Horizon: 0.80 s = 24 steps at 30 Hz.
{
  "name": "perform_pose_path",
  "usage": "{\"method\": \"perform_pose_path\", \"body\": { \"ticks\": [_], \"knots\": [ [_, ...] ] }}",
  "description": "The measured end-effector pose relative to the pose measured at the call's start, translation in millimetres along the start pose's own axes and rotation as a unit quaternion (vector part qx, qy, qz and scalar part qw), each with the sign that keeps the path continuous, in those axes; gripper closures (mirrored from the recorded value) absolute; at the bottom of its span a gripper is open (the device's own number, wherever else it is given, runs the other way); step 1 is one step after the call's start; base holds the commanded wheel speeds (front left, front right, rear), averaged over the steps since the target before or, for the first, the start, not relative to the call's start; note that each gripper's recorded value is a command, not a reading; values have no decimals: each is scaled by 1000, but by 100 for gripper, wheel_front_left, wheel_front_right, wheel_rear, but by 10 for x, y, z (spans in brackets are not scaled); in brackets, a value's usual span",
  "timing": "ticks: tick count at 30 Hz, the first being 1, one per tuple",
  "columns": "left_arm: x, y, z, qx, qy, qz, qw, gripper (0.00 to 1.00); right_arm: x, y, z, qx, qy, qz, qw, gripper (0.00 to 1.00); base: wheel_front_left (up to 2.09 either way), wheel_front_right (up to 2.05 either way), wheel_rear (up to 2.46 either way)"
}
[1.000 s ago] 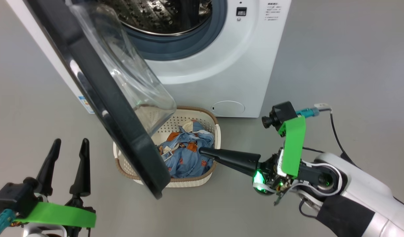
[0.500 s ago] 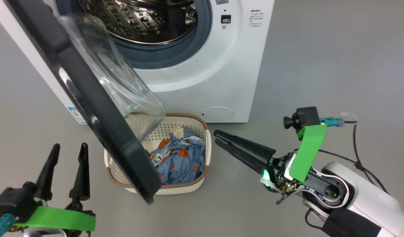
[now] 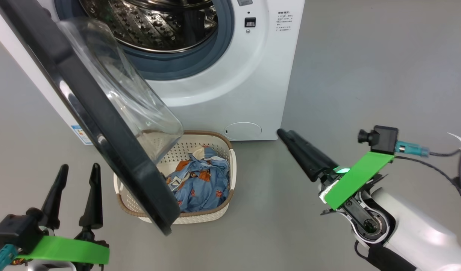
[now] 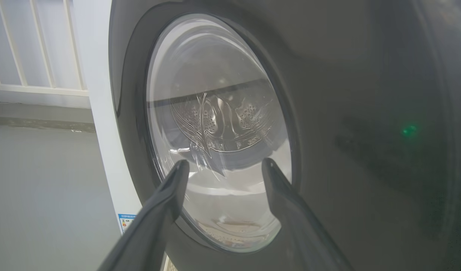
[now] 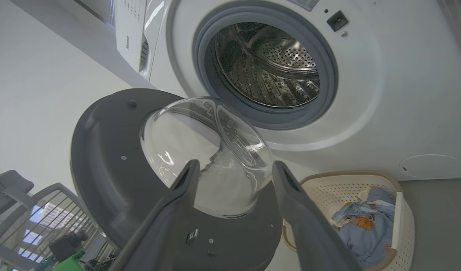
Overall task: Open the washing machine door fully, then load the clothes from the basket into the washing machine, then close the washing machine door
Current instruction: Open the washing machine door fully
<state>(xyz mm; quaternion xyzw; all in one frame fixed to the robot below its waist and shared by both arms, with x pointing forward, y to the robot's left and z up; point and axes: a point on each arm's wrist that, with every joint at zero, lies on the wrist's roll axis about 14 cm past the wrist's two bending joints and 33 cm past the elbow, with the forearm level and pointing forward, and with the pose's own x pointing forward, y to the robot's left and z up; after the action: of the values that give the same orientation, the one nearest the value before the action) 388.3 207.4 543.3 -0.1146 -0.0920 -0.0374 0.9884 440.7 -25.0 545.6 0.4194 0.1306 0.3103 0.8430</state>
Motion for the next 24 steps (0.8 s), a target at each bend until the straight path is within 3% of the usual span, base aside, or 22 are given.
{"method": "perform_pose_path", "body": {
  "ticks": [5, 10, 14, 16, 24],
  "knots": [
    [2, -14, -12, -1, 2, -2, 1000, 0, 21, -208, 132, -82, -36, -29, 996, 0, 0, 0, 0],
    [-2, -15, -19, -2, 3, -2, 1000, 0, 93, -306, 381, -169, -76, -50, 981, 0, 0, 0, 0],
    [-2, -12, -23, -2, 3, -2, 1000, 0, 107, -254, 746, -274, -128, -59, 951, 0, 0, 0, 0],
    [-3, -10, -23, -2, 3, -1, 1000, 0, 66, -253, 867, -295, -159, -73, 939, 0, 0, 0, 0],
    [3, -18, -39, -3, 5, -2, 1000, 0, -231, -338, 757, -368, -186, -124, 903, 0, 0, 0, 0]
  ]
}}
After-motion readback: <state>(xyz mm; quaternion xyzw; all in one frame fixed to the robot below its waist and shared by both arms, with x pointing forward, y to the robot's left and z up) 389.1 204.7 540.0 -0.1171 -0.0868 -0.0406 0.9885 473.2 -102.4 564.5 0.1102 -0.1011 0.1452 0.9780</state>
